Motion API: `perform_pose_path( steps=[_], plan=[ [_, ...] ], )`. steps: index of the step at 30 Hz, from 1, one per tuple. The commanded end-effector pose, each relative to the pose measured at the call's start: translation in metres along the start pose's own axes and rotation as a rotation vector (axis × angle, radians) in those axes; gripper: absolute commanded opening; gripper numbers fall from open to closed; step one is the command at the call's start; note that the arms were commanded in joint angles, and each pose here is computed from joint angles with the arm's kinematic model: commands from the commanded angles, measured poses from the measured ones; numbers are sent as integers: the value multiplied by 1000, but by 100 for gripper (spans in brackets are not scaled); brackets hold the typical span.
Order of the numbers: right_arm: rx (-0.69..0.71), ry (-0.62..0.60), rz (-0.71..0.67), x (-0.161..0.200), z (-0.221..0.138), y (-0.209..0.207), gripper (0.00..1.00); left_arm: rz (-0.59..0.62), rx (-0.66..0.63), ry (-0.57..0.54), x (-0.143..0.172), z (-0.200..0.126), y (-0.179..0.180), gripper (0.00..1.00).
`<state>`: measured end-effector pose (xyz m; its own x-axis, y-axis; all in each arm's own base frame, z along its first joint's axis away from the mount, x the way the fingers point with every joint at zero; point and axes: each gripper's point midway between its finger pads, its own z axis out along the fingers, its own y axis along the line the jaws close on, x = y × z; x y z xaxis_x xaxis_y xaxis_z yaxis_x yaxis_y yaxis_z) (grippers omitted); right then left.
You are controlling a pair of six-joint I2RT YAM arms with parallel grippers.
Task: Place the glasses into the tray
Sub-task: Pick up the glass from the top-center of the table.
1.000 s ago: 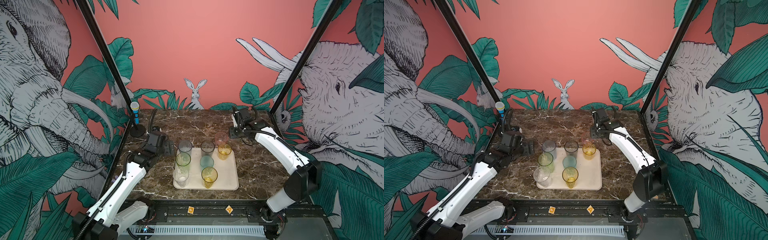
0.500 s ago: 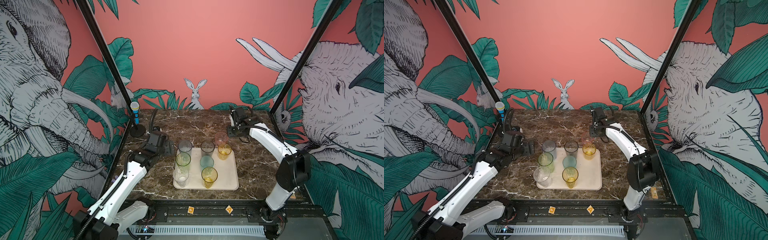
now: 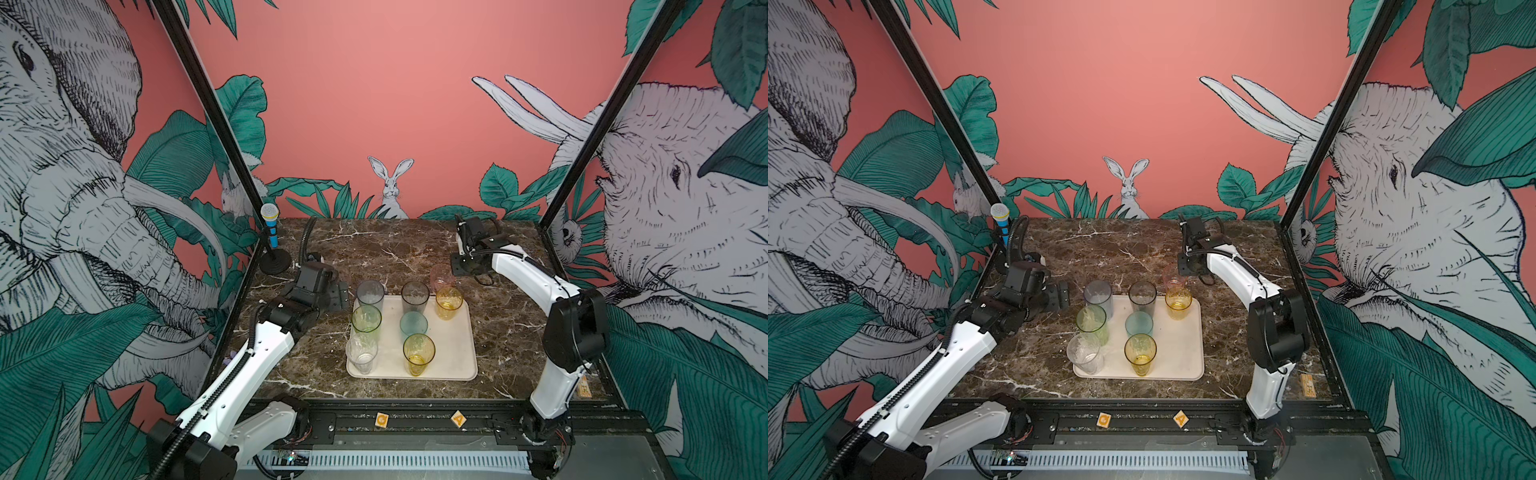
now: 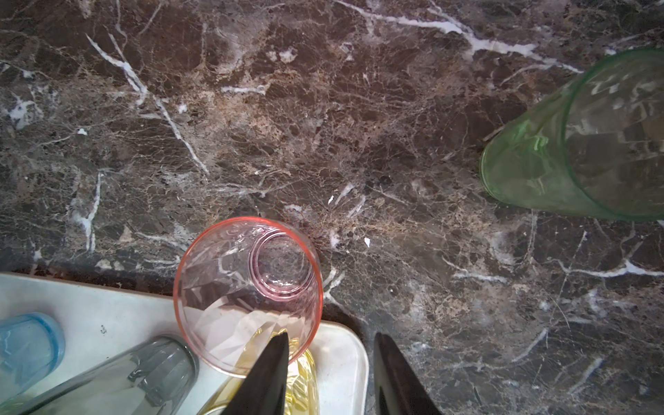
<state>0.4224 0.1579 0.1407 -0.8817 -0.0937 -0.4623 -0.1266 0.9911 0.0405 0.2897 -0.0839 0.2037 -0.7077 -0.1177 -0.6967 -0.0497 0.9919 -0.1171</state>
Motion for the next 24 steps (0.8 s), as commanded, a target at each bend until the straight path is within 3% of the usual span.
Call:
perform_pose_path(
  steps=[1,24],
  plan=[
    [-10,-10,10,-6,4,1,42,-6,-15,16,6,2,5,94],
    [-17,46,27,4,28,3,40,-10,-13,28,10,3,5,94]
  ],
)
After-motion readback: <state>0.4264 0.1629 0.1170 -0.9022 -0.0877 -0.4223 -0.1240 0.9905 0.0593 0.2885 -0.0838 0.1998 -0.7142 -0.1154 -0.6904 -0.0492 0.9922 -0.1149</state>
